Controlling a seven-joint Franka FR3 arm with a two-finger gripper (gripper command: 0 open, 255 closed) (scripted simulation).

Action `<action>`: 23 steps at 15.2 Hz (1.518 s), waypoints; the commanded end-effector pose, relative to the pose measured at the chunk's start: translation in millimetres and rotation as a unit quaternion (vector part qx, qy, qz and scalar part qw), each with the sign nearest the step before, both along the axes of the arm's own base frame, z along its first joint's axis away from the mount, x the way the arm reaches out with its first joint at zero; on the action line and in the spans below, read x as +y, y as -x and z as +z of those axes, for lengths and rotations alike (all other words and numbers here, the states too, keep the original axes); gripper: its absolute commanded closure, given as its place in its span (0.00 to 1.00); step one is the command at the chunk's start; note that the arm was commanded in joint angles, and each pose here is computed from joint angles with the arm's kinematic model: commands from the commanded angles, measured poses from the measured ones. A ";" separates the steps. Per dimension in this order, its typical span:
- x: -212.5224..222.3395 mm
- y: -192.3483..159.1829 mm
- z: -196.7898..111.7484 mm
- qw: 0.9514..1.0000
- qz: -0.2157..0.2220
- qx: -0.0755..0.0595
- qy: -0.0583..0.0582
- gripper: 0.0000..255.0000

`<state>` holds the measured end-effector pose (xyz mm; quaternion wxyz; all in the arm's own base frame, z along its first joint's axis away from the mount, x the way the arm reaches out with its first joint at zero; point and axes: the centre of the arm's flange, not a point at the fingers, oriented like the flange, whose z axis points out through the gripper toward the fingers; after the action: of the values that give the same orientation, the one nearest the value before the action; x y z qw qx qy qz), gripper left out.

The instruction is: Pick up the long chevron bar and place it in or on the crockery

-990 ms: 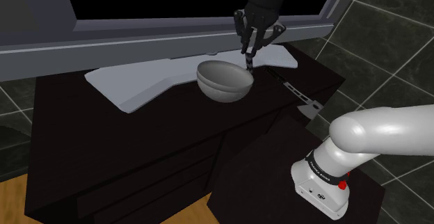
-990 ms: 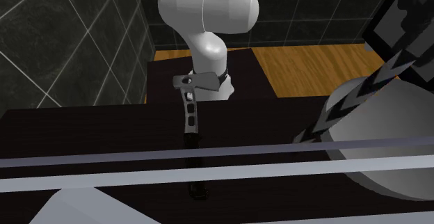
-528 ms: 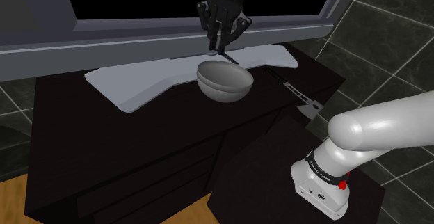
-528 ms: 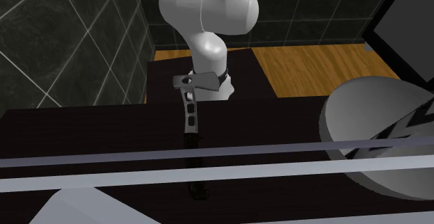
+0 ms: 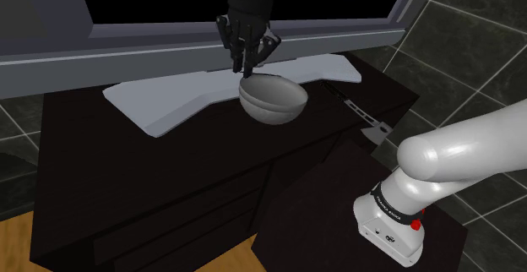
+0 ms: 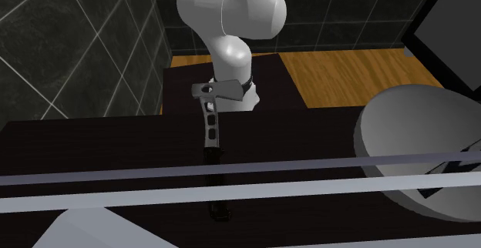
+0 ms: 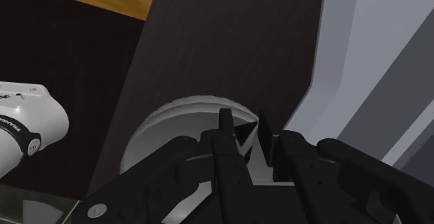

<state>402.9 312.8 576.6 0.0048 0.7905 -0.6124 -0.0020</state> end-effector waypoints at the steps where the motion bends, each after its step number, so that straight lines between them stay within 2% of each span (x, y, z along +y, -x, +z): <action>1: -1.0 0.2 -10.5 1.000 0.000 0.000 0.000 1.00; 10: -1.0 0.2 -58.0 1.000 0.000 0.000 0.000 1.00; 18: -1.0 0.2 -60.5 1.000 0.000 0.000 0.000 1.00; 19: -1.0 0.7 -60.3 1.000 0.000 0.000 0.000 0.00; 23: -0.7 1.2 -60.5 1.000 0.000 0.000 0.000 0.00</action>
<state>401.7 312.2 516.2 0.0045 0.7905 -0.6124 -0.0019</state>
